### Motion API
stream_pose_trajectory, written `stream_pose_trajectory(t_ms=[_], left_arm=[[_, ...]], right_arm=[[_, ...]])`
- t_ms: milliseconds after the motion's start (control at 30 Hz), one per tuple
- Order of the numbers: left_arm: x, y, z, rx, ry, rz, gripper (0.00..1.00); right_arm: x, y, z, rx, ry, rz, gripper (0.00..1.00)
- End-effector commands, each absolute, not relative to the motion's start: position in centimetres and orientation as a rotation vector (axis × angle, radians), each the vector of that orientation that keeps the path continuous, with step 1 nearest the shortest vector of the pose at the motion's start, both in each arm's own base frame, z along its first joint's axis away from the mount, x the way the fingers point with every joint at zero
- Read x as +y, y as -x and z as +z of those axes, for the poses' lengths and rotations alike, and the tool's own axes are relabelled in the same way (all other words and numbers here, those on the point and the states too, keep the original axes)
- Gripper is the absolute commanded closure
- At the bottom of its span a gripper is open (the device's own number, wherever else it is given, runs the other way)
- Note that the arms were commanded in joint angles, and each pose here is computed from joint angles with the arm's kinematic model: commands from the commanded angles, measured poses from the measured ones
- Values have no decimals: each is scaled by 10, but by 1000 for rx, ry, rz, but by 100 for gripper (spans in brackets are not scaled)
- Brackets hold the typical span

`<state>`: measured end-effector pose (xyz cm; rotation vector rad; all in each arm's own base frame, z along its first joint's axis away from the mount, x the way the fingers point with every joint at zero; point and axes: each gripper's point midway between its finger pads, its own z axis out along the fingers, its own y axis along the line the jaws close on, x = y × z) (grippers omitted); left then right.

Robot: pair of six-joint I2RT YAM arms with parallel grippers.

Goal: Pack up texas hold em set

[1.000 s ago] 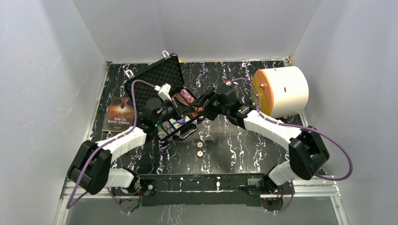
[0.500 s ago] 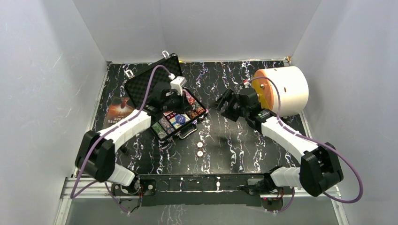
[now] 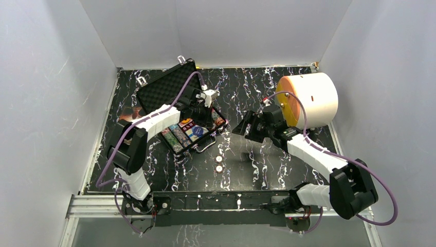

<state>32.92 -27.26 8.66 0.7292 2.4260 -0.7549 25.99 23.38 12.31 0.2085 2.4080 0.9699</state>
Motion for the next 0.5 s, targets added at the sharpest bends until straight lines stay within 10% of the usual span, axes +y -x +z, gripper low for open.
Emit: stream_pose_trajectory(t_ms=[0, 467], left_arm=[[-273, -331, 96, 2421, -755, -741, 100], [-262, -348, 83, 2439, -680, -614, 100]], right_arm=[[239, -264, 138, 2348, -116, 1010, 16], [246, -265, 150, 2321, -37, 1045, 16]])
